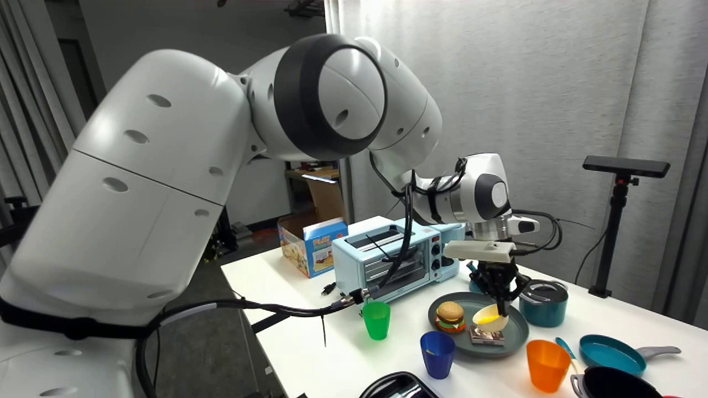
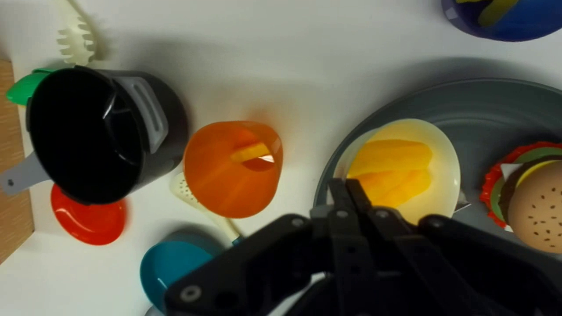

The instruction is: Pour the contents of the bowl and the blue cup onto the plate

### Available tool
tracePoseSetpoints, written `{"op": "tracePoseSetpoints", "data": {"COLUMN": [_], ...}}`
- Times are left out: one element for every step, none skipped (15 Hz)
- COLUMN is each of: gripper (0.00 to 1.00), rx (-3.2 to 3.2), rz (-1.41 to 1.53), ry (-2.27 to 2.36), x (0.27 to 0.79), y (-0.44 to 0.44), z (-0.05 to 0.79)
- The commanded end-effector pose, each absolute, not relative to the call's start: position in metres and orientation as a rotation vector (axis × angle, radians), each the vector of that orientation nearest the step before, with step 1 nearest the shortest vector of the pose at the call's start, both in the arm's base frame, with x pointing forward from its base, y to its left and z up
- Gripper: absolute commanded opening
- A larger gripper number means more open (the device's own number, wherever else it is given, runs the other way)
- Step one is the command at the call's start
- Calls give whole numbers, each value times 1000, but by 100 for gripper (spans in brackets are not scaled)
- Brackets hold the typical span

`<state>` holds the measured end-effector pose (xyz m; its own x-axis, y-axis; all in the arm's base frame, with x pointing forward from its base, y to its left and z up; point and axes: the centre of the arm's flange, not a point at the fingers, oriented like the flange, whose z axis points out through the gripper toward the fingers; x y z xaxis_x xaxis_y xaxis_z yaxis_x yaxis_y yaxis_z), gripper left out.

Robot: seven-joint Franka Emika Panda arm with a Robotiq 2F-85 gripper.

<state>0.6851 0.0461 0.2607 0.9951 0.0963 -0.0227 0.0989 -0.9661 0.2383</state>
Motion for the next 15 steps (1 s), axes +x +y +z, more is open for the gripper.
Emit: {"op": "tracePoseSetpoints", "data": {"gripper": [1,1,1,1,1,1,1,1,1,1,1,1,1,1,1], "rx": [2736,2692,2646,2610,2586,2565,2548,2536,2528,2525,2518,2511,2504,2499,2494], "rz": [13,32,54,67,78,87,95,100,104,106,110,114,115,116,114], "ry": [154,168,188,207,223,240,261,278,298,310,325,340,358,372,387], "x": [706,708,711,713,715,716,718,720,721,722,723,724,725,726,726], "y": [45,43,42,40,40,39,39,39,39,39,39,39,39,39,39], "z": [266,268,270,271,272,272,273,273,273,273,273,273,273,273,273]}}
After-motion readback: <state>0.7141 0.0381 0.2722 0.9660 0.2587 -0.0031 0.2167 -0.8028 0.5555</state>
